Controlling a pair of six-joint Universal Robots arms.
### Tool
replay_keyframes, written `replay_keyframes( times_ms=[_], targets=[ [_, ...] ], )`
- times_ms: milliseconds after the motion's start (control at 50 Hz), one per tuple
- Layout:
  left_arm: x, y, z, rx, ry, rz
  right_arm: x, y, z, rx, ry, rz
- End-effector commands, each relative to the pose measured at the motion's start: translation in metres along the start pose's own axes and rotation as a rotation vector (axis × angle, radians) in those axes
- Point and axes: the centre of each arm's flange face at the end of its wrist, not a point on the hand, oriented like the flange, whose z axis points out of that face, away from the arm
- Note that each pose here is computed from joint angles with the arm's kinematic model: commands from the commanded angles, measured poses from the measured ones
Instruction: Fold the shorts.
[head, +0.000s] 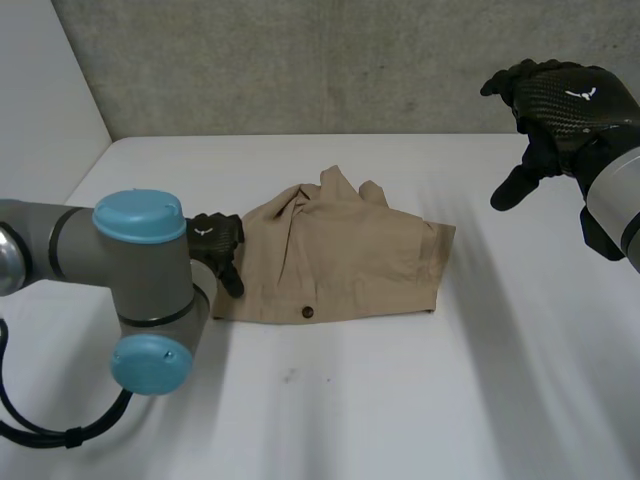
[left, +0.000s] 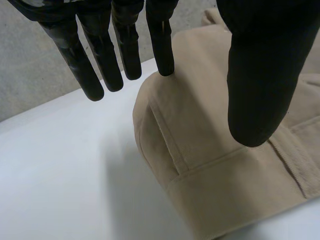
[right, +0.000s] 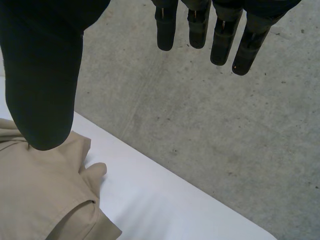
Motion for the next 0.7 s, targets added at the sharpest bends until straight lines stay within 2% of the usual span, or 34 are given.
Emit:
replay_keyframes(
  times_ms=[20,240,500,540,560,620,700],
  targets=[
    [0.0,0.009,0.021,-0.003,-0.006,-0.007,0.001,0.003,0.001,-0.008,0.002,0.0],
    [0.017,0.011,0.027,0.007,0.139,-0.013,0.0,0.006,0.002,-0.018,-0.001,-0.001],
    [0.006,-0.025,0.035,0.113,0.073,-0.028,0.001,0.007,0.002,-0.016,0.003,-0.002],
    [0.0,-0.042,0.031,0.155,0.047,-0.036,0.001,0.007,0.002,-0.016,0.003,-0.002],
    [-0.011,-0.068,0.025,0.219,0.006,-0.054,0.001,0.007,0.002,-0.016,0.003,-0.002],
    [-0.029,-0.107,0.014,0.329,-0.046,-0.079,0.001,0.006,0.002,-0.013,0.003,-0.002],
    [-0.044,-0.188,-0.023,0.609,-0.084,-0.134,0.001,0.004,0.002,-0.008,0.004,-0.001]
  ],
)
